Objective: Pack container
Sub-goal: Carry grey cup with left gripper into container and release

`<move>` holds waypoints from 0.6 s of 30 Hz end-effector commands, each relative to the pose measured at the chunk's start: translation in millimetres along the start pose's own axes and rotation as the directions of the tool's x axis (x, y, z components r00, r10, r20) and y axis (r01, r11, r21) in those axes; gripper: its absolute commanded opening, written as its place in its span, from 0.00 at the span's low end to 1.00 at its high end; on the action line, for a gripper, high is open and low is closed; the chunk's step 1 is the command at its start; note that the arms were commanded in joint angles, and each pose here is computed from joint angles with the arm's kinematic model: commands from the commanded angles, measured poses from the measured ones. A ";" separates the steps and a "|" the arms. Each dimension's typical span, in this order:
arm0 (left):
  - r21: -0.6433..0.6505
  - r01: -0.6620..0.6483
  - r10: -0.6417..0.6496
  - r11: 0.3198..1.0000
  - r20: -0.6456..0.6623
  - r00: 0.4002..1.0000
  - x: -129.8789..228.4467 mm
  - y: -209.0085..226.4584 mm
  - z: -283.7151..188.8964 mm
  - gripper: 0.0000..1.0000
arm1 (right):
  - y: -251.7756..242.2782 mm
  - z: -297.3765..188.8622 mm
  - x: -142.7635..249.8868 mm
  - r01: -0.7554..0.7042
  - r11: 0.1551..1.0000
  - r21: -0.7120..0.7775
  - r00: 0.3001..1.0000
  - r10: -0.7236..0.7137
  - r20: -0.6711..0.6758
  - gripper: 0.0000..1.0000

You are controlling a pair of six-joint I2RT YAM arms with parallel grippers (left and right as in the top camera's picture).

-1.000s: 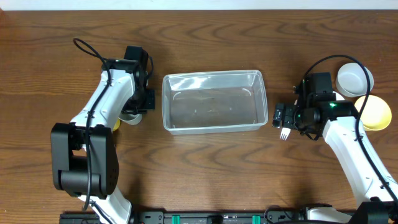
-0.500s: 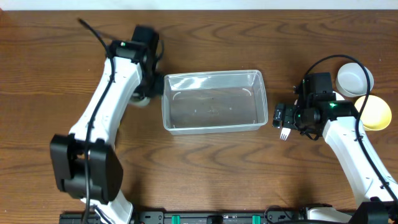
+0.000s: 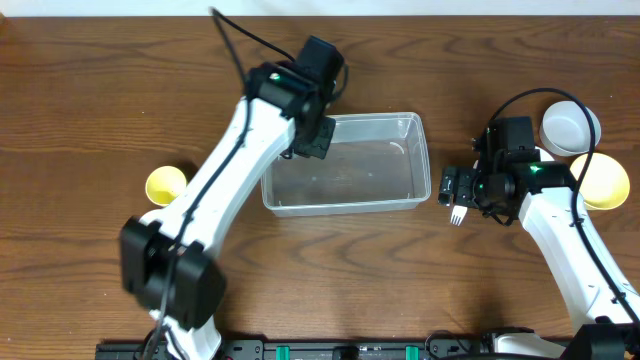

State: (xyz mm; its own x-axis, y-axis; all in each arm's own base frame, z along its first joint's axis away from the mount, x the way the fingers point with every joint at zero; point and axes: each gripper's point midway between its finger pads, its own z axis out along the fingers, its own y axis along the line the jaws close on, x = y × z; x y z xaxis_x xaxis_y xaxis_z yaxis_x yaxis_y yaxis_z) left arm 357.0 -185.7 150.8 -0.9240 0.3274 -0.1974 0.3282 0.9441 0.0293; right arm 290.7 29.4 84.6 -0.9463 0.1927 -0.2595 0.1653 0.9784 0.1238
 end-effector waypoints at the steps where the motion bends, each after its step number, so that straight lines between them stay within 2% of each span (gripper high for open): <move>1: -0.024 -0.014 0.012 1.000 -0.077 0.997 3.7 4.7 30.7 0.06 | -1.9 -2.8 -5.2 -0.023 1.000 0.006 1.000 0.023 0.010 0.99; 8: -0.034 -0.037 0.031 0.999 -0.162 0.986 5.3 5.7 79.3 0.06 | -1.9 -2.8 -5.0 -0.023 1.000 0.006 1.000 0.023 0.009 0.99; 14: -0.037 -0.022 0.016 0.999 -0.158 0.987 0.6 11.6 89.9 0.07 | -2.6 -2.8 -2.7 -0.023 1.000 0.009 1.000 0.023 -0.001 0.99; 15: -0.037 -0.018 0.012 0.999 -0.154 0.988 -0.3 13.2 90.0 0.13 | -2.7 -2.8 -2.3 -0.023 1.000 0.010 1.000 0.023 -0.002 0.99; 17: -0.039 -0.007 0.001 0.999 -0.151 0.988 -1.5 17.4 90.1 0.54 | -2.9 -2.8 -1.7 -0.023 1.000 0.010 1.000 0.023 -0.005 0.99; 18: -0.040 -0.003 -0.003 0.999 -0.151 0.988 -1.5 18.9 89.3 0.62 | -3.0 -2.8 -1.1 -0.023 1.000 0.011 1.000 0.024 -0.007 0.99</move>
State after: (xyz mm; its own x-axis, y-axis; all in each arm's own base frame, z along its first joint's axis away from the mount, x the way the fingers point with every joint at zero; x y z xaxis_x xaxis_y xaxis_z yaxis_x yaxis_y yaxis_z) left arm 378.1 -181.0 63.1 -0.9407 0.3362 -0.0456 0.3335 0.9410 0.0570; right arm 286.6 29.1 83.4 -0.9507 0.1924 -0.2431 0.1675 0.9786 0.1197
